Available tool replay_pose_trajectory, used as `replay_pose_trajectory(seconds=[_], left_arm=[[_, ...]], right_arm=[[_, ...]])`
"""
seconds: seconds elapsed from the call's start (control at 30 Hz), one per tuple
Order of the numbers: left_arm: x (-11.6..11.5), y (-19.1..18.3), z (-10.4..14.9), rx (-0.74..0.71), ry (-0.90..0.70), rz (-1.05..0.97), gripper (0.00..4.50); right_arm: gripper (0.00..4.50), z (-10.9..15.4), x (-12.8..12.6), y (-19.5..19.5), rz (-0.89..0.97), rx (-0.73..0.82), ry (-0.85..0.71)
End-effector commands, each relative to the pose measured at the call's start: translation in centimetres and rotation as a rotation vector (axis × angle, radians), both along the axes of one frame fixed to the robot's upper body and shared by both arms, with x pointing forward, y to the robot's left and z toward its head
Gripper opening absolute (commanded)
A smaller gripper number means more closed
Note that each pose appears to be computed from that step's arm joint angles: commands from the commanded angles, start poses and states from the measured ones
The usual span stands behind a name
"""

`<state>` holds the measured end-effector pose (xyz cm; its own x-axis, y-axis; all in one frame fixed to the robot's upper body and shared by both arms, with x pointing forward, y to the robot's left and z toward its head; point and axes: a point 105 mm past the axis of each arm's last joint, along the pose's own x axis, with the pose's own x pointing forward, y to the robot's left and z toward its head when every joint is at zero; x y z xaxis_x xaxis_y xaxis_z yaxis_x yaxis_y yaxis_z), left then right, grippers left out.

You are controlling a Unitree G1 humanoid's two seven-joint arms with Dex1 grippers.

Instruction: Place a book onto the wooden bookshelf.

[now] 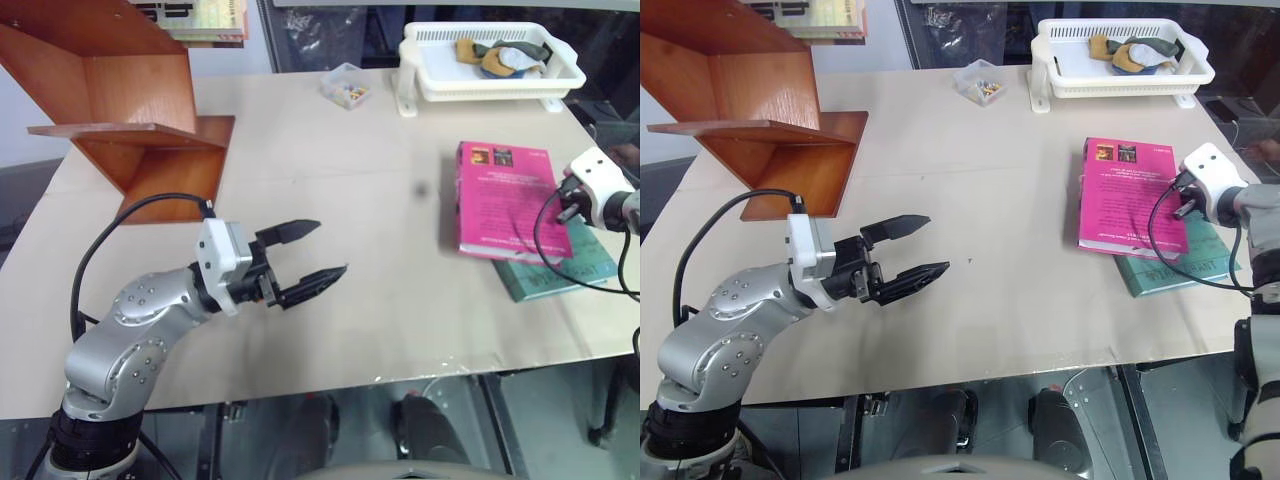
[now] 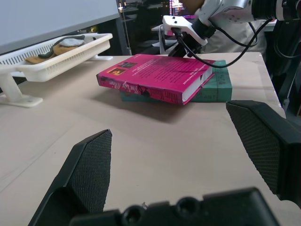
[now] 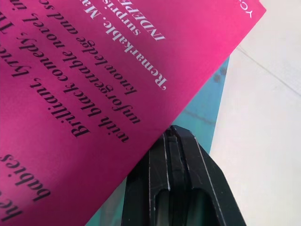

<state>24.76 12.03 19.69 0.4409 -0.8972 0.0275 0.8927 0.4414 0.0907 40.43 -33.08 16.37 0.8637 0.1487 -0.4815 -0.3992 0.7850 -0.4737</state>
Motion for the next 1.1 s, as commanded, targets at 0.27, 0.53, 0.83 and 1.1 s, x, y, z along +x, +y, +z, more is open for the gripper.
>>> replay_pose_trajectory(seconds=[0.27,0.53,0.83,1.1], left_arm=[[-0.3,0.0,0.8,0.003,-0.046,-0.009,4.5],[-0.4,0.1,0.8,0.001,-0.047,0.006,4.5],[-0.4,0.1,0.7,0.0,-0.042,0.009,4.5],[-0.2,0.0,0.7,0.0,-0.039,-0.001,4.5]], right_arm=[[0.01,2.3,1.8,0.3,-0.033,-0.057,-0.122],[0.01,1.8,1.9,1.4,0.039,-0.031,-0.106],[0.01,0.9,1.4,1.7,0.096,-0.02,-0.086],[0.01,0.7,0.8,1.0,0.092,-0.008,-0.089]])
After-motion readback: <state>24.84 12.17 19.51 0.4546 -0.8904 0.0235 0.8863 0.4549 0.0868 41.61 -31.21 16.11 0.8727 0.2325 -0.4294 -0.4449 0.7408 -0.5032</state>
